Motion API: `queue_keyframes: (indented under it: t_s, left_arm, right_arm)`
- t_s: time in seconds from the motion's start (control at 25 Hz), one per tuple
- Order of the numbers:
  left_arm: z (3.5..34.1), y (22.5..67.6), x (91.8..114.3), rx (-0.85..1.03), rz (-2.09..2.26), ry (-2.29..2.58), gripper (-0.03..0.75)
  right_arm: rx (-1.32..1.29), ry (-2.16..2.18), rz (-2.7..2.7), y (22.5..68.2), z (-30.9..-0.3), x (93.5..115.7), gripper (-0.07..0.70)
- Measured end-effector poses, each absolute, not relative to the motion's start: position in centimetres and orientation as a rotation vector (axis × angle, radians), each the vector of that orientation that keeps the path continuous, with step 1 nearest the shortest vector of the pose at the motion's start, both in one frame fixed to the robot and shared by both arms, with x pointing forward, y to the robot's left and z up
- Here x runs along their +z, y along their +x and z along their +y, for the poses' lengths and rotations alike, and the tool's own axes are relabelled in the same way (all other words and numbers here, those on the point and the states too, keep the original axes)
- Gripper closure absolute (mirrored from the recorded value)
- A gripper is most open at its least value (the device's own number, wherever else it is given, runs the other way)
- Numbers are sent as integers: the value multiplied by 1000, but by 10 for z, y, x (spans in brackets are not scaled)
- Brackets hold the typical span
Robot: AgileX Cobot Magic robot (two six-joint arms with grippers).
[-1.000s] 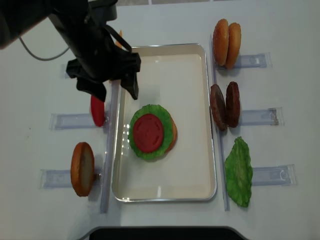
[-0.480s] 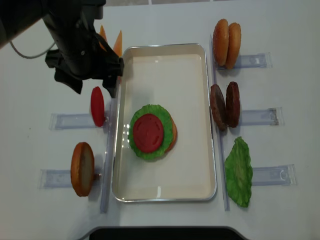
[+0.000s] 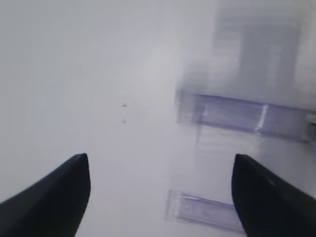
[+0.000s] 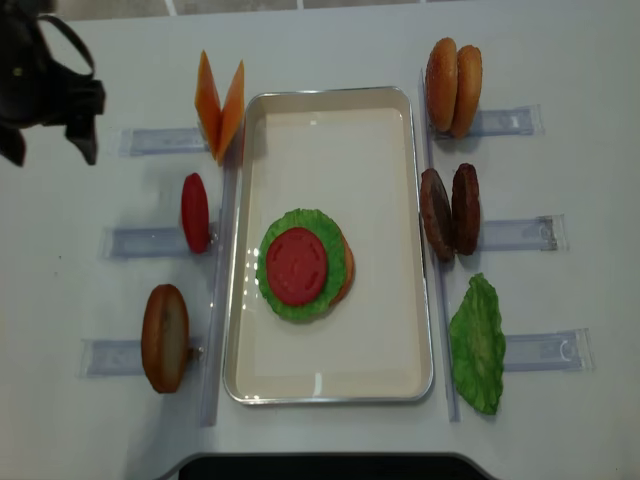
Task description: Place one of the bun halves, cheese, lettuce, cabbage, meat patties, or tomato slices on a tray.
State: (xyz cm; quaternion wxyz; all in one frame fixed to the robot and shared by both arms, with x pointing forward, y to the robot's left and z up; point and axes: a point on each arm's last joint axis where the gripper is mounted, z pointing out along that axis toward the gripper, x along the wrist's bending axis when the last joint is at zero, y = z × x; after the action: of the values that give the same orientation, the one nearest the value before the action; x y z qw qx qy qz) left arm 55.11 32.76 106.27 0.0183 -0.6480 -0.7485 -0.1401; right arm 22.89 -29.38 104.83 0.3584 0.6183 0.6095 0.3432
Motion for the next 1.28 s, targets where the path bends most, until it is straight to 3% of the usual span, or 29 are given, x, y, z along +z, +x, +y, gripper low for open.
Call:
queue_keyframes:
  t_s: [0.24,0.52,0.88,1.16,1.28]
  left_arm:
    - [375,534,1078,-452,-2461,-1884,55]
    - [366,487,1101,-486,-2571,-1906,113]
    - [337,358,1055,-483,-2585,-1914,118]
    - [323,294,1034,-860,-2665,-1991,118]
    - [318,280,1035,-1014,-2646,-2063,118]
  right_arm:
    - [885,1595,1573,229,-294,1048,145]
    - [885,1595,1573,229,-294,1048,145]
    - [885,1595,1573,229,-294,1048,145]
    - [885,1596,1573,229,-294,1048,145]
    - [885,1596,1573,229,-294,1048,145]
